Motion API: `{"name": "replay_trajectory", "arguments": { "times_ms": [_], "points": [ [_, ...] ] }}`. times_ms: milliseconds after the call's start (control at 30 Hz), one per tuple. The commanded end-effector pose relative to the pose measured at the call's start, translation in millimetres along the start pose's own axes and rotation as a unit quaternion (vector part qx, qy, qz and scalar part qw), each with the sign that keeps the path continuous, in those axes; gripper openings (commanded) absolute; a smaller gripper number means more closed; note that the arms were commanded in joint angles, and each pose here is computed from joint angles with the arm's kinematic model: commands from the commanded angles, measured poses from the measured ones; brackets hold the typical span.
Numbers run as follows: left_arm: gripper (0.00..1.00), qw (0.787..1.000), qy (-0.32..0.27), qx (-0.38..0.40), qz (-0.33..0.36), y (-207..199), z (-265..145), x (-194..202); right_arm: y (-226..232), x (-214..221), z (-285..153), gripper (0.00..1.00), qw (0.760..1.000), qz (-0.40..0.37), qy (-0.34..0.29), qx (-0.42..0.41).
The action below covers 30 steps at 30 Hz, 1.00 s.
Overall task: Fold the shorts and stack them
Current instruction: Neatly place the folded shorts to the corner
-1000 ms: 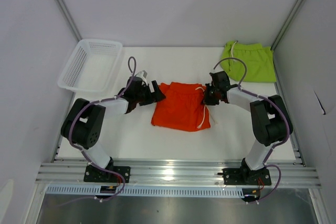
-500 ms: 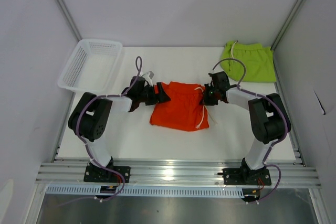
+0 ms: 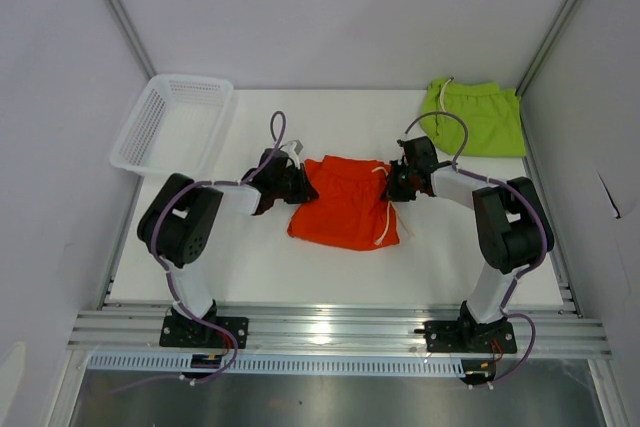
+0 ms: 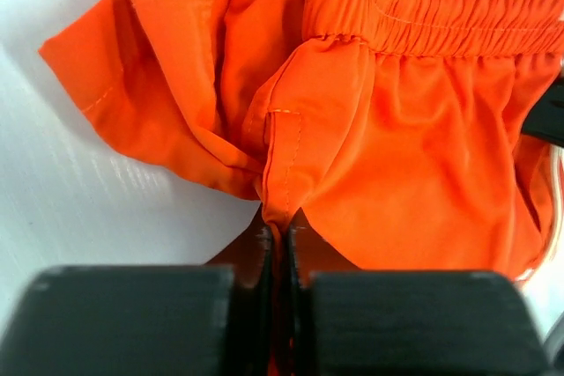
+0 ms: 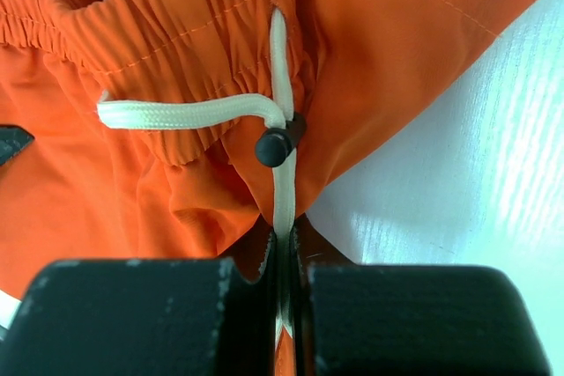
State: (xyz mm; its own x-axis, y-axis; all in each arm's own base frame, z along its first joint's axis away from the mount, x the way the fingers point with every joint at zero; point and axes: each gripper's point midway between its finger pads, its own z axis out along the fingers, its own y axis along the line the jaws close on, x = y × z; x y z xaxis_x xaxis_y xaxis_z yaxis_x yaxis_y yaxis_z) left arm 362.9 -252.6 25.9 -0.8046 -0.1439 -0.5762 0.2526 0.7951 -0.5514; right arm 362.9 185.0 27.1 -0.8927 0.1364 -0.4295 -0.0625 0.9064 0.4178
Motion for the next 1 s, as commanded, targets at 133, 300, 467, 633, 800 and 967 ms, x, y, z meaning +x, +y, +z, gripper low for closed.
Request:
{"name": "replay_trajectory", "arguments": {
  "times_ms": [133,300,467,633,800,967],
  "points": [
    [0.0,0.998,-0.049,-0.023,0.025,-21,3,-23,-1,-21,-9,0.0,1.0,-0.007,-0.019,0.013],
    [0.0,0.995,-0.09,-0.046,0.012,-33,-3,-42,-10,-43,-26,0.0,0.998,-0.005,-0.04,0.042],
    [0.0,0.994,-0.099,-0.043,0.005,-63,10,-61,-10,-73,-41,0.0,0.996,-0.006,-0.071,0.062],
    [0.0,0.991,-0.124,-0.045,-0.001,-93,24,-88,-18,-103,-53,0.0,0.993,0.009,-0.101,0.064],
    [0.0,0.99,-0.144,-0.001,-0.01,-131,46,-122,-29,-148,-68,0.0,0.988,0.031,-0.139,0.058],
    [0.0,0.982,-0.171,0.072,-0.034,-169,66,-150,-56,-193,-86,0.0,0.979,0.055,-0.186,0.063]
  ]
}}
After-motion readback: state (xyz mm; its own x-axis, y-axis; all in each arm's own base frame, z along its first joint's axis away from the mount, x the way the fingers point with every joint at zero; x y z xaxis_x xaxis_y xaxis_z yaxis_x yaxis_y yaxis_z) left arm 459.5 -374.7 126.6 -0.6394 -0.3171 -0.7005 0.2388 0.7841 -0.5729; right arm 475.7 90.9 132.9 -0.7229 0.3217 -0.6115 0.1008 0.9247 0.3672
